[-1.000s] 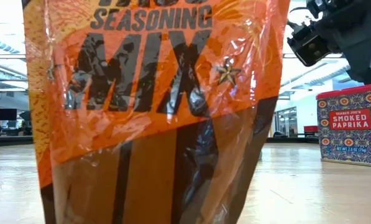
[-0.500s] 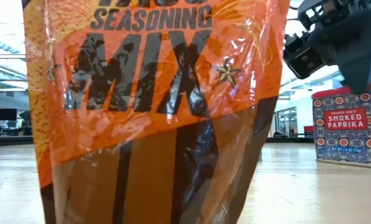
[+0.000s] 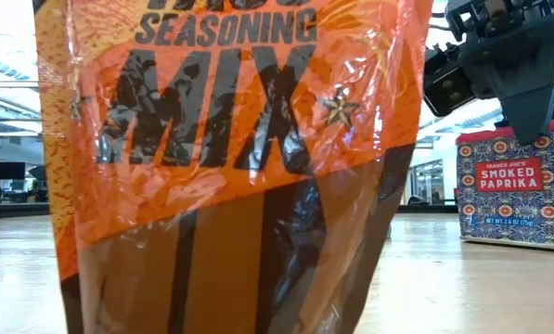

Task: Pick & Place Kitchen Items
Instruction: Put the red seasoning can into the red bin

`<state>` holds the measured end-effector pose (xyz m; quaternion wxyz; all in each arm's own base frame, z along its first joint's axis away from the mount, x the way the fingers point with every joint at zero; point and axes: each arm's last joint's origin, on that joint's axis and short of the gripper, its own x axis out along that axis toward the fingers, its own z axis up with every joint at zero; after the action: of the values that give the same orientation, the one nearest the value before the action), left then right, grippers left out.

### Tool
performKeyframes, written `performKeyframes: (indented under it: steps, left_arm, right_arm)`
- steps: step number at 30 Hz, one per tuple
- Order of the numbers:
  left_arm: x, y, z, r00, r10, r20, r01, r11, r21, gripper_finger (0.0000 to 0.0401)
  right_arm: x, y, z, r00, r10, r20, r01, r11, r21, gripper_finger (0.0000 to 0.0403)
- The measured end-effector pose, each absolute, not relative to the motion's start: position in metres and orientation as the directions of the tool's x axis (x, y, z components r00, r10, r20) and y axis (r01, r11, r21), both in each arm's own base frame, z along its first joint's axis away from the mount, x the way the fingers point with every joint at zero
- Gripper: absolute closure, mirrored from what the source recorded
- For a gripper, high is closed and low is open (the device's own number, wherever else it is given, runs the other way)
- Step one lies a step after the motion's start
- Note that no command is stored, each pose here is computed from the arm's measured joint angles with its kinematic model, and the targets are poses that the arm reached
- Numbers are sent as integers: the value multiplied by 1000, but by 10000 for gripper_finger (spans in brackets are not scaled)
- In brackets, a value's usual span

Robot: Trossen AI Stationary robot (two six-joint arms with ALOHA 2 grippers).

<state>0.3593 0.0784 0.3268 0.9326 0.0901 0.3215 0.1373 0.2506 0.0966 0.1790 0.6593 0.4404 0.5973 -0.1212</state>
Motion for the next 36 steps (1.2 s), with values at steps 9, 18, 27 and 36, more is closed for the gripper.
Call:
performKeyframes:
  steps: [9, 18, 27, 36]
  left_arm:
    - [359, 78, 327, 755, 314, -576, -199, 946, 255, 380]
    - [359, 79, 327, 755, 315, -576, -200, 946, 255, 380]
    - [359, 79, 327, 754, 315, -576, -201, 946, 254, 380]
    - [359, 79, 327, 755, 315, -576, -201, 946, 254, 380]
  right_arm:
    - [251, 97, 178, 258, 363, -895, 676, 594, 436, 177]
    - [246, 97, 181, 246, 355, -902, 670, 610, 423, 185]
    - [223, 86, 202, 243, 269, -932, 688, 629, 361, 193]
    - [192, 71, 244, 414, 173, -894, 652, 628, 424, 193]
